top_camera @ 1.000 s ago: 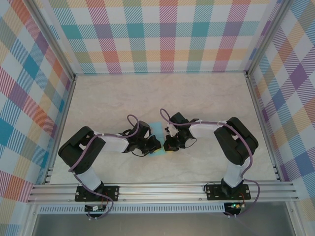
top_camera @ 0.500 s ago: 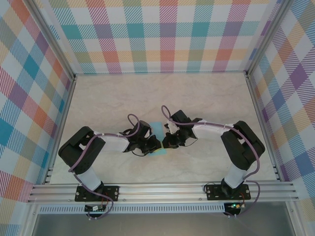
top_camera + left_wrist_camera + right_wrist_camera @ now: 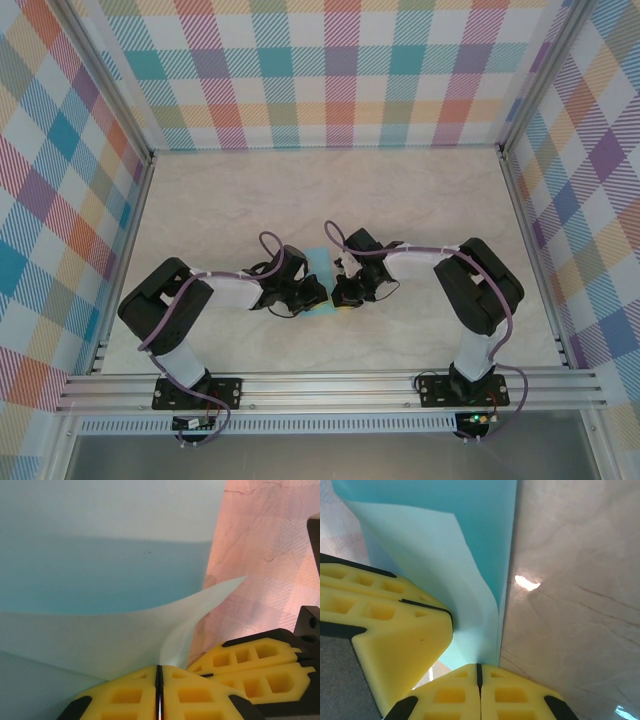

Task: Fold a paper plane with a square sheet of paper (pick it up from the middle)
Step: Fold the triangle a second time at the center of the table.

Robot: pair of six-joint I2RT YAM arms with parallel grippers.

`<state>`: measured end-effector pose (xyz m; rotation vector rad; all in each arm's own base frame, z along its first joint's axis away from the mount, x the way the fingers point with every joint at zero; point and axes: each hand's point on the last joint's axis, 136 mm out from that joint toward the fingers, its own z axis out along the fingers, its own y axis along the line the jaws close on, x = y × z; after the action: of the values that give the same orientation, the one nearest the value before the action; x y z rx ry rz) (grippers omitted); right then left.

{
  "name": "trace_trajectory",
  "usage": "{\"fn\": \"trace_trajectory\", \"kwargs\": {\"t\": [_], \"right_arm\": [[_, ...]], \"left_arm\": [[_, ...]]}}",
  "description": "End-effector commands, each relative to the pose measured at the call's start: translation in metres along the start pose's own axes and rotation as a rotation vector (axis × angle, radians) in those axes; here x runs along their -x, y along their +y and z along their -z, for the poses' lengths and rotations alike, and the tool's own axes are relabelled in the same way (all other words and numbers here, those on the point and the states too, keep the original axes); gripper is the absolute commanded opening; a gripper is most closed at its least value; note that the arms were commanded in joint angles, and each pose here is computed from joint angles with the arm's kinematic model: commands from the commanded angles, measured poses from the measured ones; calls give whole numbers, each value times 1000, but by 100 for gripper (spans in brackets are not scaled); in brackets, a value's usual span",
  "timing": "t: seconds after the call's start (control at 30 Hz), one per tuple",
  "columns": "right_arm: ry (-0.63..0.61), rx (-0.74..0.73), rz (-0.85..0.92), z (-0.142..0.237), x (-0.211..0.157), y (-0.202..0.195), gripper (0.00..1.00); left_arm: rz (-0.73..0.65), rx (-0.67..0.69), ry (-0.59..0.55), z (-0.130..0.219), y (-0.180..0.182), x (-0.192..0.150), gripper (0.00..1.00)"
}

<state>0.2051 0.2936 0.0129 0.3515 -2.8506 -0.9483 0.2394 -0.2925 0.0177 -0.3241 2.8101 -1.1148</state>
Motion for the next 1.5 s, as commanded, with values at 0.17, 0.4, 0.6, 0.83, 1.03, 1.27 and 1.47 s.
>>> {"fn": "trace_trajectory", "kwargs": {"t": [0.17,0.4,0.6,0.83,1.03,1.27,1.47], "right_arm": [[94,-233,-91,-14,-30,-59,6],[96,-248,-90,-13,-31,-61,6],[96,-254,-91,-13,-32,-63,6],[81,-246,-91,-11,-29,-60,6],[10,-151,-54,-2,-9,-30,7],[-235,-9,63,52,45,43,24],[-303,-109,90,69,64,41,36]], "left_arm": [[57,110,-133,12,27,33,12],[85,138,-155,17,45,50,12],[87,160,-175,27,59,64,12],[81,192,-215,41,69,88,12],[35,188,-275,63,54,109,13],[6,164,-311,90,39,102,20],[19,115,-293,97,39,79,39]]}}
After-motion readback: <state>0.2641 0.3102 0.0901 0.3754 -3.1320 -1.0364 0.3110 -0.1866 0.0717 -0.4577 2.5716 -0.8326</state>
